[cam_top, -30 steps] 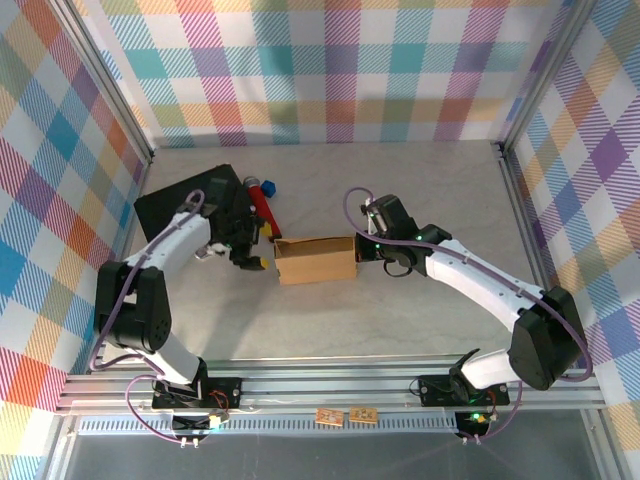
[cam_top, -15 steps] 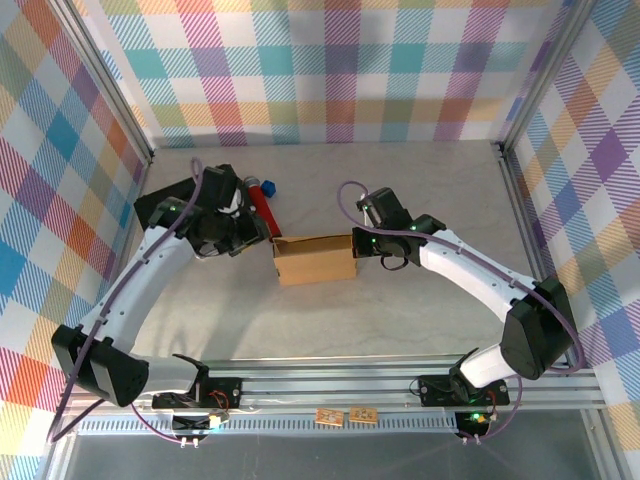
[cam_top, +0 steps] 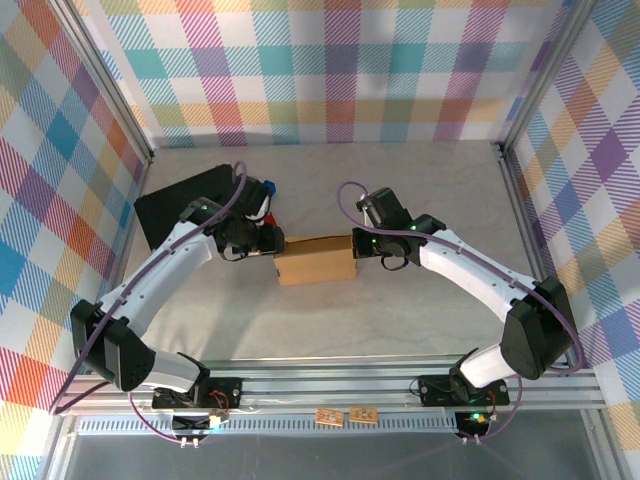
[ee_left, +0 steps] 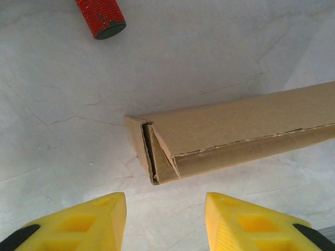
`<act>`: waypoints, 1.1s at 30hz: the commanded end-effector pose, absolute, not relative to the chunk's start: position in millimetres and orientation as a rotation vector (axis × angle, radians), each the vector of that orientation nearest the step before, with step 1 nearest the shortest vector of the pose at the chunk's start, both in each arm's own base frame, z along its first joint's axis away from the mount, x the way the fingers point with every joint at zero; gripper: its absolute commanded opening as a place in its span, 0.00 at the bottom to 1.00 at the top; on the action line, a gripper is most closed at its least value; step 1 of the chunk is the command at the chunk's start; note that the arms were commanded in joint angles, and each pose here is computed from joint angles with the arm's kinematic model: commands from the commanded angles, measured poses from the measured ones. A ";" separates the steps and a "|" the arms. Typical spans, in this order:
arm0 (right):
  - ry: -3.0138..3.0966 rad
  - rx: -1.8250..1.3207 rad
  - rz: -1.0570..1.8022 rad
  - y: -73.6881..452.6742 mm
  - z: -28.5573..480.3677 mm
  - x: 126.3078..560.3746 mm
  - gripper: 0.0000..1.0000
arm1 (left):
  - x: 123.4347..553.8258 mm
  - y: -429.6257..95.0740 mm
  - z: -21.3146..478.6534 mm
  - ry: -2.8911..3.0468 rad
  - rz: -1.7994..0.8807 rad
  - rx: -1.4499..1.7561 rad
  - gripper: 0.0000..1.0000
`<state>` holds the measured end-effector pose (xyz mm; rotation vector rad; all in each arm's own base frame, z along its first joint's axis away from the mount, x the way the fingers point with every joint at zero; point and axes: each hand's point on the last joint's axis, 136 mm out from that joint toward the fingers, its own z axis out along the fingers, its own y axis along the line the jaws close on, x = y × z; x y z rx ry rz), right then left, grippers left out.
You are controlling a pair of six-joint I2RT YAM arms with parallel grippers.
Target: Fold the paper box
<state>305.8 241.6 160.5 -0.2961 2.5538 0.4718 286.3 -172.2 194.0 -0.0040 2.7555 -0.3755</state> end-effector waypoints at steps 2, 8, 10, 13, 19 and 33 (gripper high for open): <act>2.665 -0.336 0.428 234.4 138.0 286.2 0.00 | 297.3 -172.9 193.9 2.714 -0.310 0.053 0.41; 2.665 -0.335 0.432 234.9 137.4 286.1 0.00 | 306.0 -178.9 187.5 2.704 -0.296 0.048 0.38; 2.666 -0.336 0.432 234.8 137.3 286.0 0.00 | 308.3 -179.7 185.0 2.699 -0.285 0.047 0.37; 2.667 -0.336 0.434 235.2 137.0 285.9 0.00 | 310.5 -180.5 183.1 2.698 -0.265 0.052 0.34; 2.665 -0.338 0.437 236.0 137.6 286.4 0.00 | 311.4 -176.1 182.5 2.694 -0.218 0.064 0.26; 2.665 -0.333 0.440 236.3 138.2 286.6 0.00 | 308.7 -169.8 180.2 2.694 -0.162 0.111 0.13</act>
